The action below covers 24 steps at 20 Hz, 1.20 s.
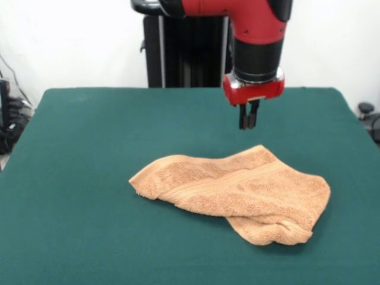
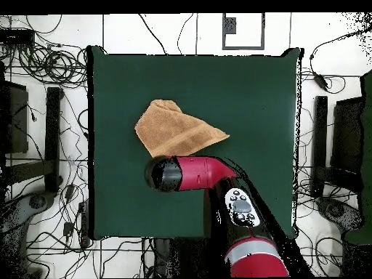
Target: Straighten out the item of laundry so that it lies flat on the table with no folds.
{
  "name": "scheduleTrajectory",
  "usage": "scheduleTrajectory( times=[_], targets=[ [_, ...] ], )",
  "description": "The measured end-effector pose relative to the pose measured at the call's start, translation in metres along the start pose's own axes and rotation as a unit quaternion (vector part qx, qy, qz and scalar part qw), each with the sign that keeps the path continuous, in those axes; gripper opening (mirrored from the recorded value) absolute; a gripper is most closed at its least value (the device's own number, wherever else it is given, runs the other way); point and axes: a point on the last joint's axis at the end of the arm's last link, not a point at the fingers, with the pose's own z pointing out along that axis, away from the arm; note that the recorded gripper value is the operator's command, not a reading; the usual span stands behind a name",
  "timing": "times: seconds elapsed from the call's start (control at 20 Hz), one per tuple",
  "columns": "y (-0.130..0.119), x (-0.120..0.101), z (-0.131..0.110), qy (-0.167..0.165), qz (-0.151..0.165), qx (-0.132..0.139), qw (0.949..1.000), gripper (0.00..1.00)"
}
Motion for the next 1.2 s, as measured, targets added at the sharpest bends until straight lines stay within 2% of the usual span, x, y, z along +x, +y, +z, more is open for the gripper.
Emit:
scheduleTrajectory(
  times=[0.1,0.45,0.5,0.95,1.2],
  targets=[
    [0.000,-0.003,0.006,-0.020,0.000,0.001,0.9998,0.00],
    [0.002,-0.002,0.015,-0.022,0.001,-0.001,0.9998,0.00],
    [0.001,-0.003,0.015,-0.022,0.001,-0.001,0.9998,1.00],
    [0.007,-0.010,0.014,-0.030,-0.004,0.002,0.9995,1.00],
    [0.016,-0.028,0.007,-0.055,-0.012,0.008,0.9984,1.00]
  ],
)
